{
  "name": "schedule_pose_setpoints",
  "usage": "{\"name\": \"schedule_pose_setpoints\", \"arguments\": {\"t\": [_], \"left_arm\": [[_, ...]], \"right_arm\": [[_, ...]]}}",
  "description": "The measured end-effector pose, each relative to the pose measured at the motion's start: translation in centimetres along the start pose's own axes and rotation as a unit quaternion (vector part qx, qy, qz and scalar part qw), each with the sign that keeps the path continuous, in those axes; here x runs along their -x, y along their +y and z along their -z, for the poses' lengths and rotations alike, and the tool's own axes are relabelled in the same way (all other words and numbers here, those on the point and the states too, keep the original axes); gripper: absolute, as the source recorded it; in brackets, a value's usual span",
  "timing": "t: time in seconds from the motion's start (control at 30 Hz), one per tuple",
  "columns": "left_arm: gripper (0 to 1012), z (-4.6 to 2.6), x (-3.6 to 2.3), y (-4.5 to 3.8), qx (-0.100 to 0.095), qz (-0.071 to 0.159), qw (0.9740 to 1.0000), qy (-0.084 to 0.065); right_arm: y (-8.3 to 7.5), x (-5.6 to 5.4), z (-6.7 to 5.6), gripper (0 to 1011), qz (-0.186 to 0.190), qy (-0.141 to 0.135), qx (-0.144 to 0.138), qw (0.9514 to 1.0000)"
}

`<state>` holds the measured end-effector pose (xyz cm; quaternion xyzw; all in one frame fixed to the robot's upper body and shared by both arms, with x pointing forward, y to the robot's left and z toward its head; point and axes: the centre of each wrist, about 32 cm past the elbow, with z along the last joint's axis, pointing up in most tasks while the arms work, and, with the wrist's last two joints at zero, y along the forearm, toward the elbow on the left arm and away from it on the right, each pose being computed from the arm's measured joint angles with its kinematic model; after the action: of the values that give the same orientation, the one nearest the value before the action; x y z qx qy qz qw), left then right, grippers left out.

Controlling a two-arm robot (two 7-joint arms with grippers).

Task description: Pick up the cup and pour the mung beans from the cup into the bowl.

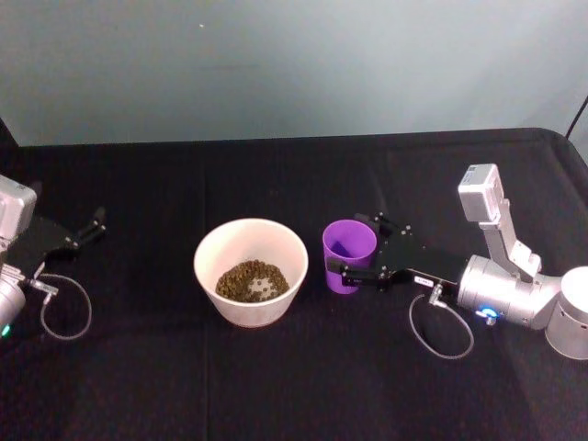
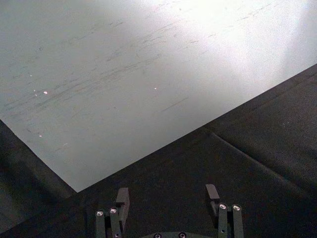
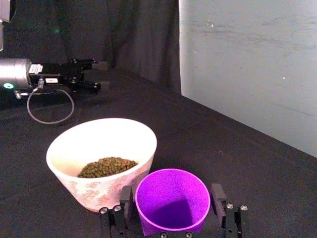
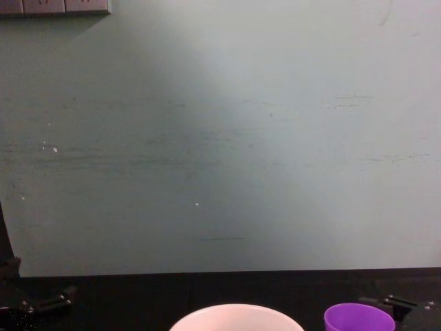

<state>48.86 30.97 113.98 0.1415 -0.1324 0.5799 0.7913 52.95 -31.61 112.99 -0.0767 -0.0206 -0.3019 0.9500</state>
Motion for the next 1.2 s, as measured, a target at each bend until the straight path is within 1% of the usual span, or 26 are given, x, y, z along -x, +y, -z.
{"name": "schedule_pose_setpoints", "arguments": {"t": [0.2,0.27,0.4,0.43,0.5,0.53,0.63,0.67,0.73,0.8,0.9,0.93,0.97,1.03,1.07,1.1,1.13,1.2], "left_arm": [[1000,0.0,0.0,0.0,0.0,0.0,1.0,0.0],[1000,0.0,0.0,0.0,0.0,0.0,1.0,0.0],[1000,0.0,0.0,0.0,0.0,0.0,1.0,0.0],[1000,0.0,0.0,0.0,0.0,0.0,1.0,0.0],[1000,0.0,0.0,0.0,0.0,0.0,1.0,0.0],[1000,0.0,0.0,0.0,0.0,0.0,1.0,0.0],[1000,0.0,0.0,0.0,0.0,0.0,1.0,0.0],[1000,0.0,0.0,0.0,0.0,0.0,1.0,0.0],[1000,0.0,0.0,0.0,0.0,0.0,1.0,0.0],[1000,0.0,0.0,0.0,0.0,0.0,1.0,0.0],[1000,0.0,0.0,0.0,0.0,0.0,1.0,0.0],[1000,0.0,0.0,0.0,0.0,0.0,1.0,0.0],[1000,0.0,0.0,0.0,0.0,0.0,1.0,0.0],[1000,0.0,0.0,0.0,0.0,0.0,1.0,0.0],[1000,0.0,0.0,0.0,0.0,0.0,1.0,0.0],[1000,0.0,0.0,0.0,0.0,0.0,1.0,0.0],[1000,0.0,0.0,0.0,0.0,0.0,1.0,0.0],[1000,0.0,0.0,0.0,0.0,0.0,1.0,0.0]], "right_arm": [[0.0,0.0,0.0,1003,0.001,0.0,0.0,1.0],[-0.1,0.2,-0.2,1003,0.0,-0.004,-0.003,1.0],[-0.6,0.8,-0.7,1003,0.0,-0.018,-0.021,0.9996],[-0.8,1.1,-1.1,1003,0.003,-0.023,-0.031,0.9992],[-1.0,1.4,-1.3,1003,0.007,-0.026,-0.04,0.9988],[-1.3,1.7,-1.6,1003,0.012,-0.028,-0.05,0.9983],[-1.7,2.1,-1.9,1003,0.023,-0.029,-0.064,0.9973],[-1.9,2.3,-2.2,1003,0.034,-0.03,-0.071,0.9964],[-2.2,2.6,-2.4,1003,0.05,-0.029,-0.077,0.9953],[-2.6,3.1,-2.7,1003,0.092,-0.031,-0.082,0.9919],[-2.8,3.5,-2.8,1003,0.131,-0.032,-0.082,0.9875],[-2.9,3.7,-2.8,1003,0.162,-0.03,-0.079,0.9832],[-2.9,3.8,-2.8,1003,0.178,-0.03,-0.077,0.9806],[-2.9,4.1,-2.8,1003,0.216,-0.028,-0.074,0.9732],[-2.8,4.3,-2.6,1003,0.249,-0.028,-0.071,0.9655],[-2.8,4.4,-2.6,1003,0.264,-0.028,-0.07,0.9615],[-2.6,4.5,-2.5,1003,0.289,-0.028,-0.07,0.9545],[-2.4,4.6,-2.3,1003,0.312,-0.028,-0.069,0.9473]]}}
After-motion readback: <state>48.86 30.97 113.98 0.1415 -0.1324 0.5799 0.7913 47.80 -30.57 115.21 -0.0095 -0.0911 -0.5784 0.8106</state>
